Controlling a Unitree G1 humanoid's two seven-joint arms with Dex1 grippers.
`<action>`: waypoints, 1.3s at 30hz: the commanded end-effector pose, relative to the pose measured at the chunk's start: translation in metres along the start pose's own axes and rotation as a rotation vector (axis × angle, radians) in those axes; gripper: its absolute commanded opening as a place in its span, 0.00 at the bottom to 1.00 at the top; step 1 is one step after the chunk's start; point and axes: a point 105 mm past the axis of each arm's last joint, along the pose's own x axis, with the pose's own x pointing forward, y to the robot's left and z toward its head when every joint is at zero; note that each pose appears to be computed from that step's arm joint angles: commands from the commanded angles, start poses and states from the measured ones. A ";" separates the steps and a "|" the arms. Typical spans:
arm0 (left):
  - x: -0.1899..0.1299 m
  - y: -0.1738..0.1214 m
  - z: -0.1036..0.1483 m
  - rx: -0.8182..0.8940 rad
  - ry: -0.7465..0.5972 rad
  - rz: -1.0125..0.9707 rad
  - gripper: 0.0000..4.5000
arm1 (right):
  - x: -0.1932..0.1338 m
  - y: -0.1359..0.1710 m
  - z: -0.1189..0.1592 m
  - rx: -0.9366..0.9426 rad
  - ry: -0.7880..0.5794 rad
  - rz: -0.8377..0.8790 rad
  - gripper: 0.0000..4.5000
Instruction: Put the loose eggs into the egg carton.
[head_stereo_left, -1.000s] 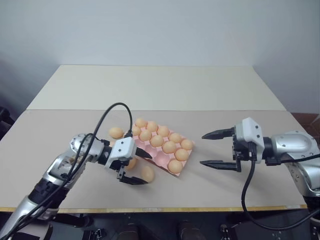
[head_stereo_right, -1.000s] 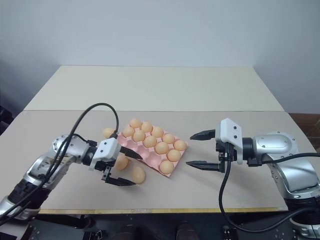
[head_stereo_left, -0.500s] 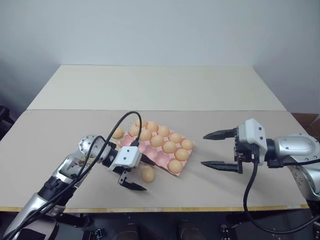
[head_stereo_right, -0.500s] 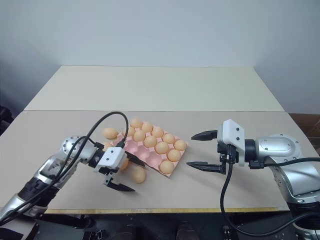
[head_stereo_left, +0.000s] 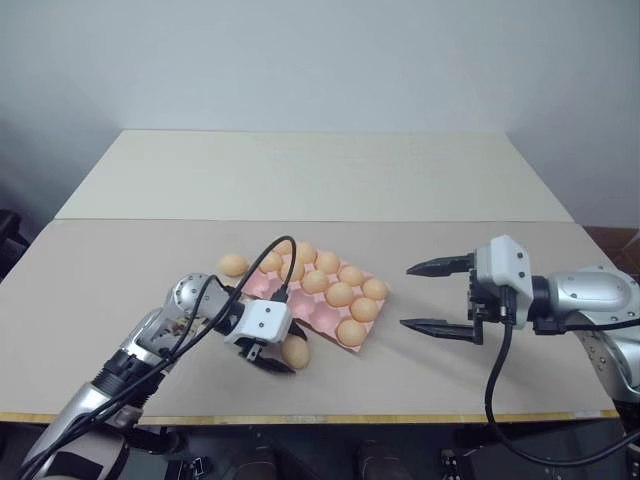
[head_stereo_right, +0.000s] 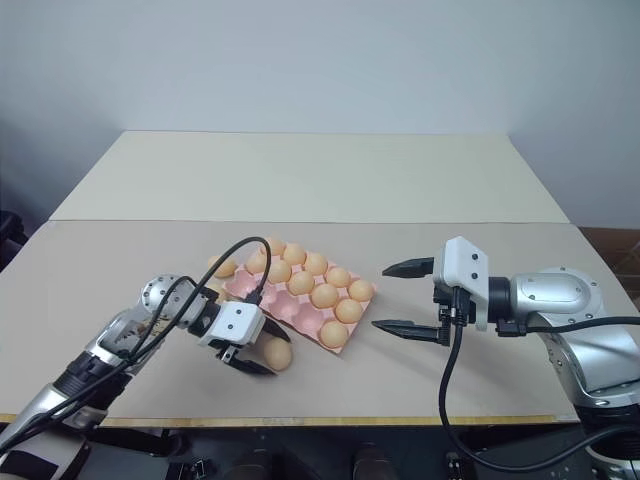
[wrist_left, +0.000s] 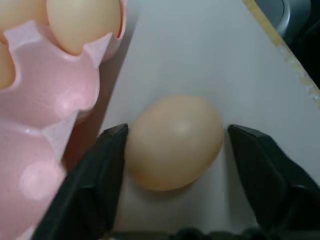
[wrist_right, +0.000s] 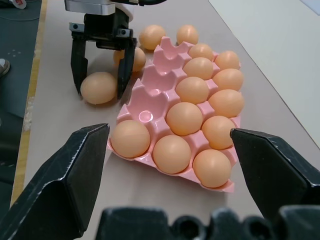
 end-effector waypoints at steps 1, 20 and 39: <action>-0.004 0.007 0.006 0.030 -0.006 0.038 0.46 | -0.003 -0.002 0.013 -0.049 -0.018 -0.019 1.00; -0.010 0.060 0.052 -0.061 -0.256 0.267 0.46 | -0.004 -0.004 0.015 -0.051 -0.030 -0.045 1.00; -0.072 0.045 0.045 -0.173 -0.302 0.420 1.00 | -0.005 -0.006 0.011 -0.048 -0.024 -0.056 1.00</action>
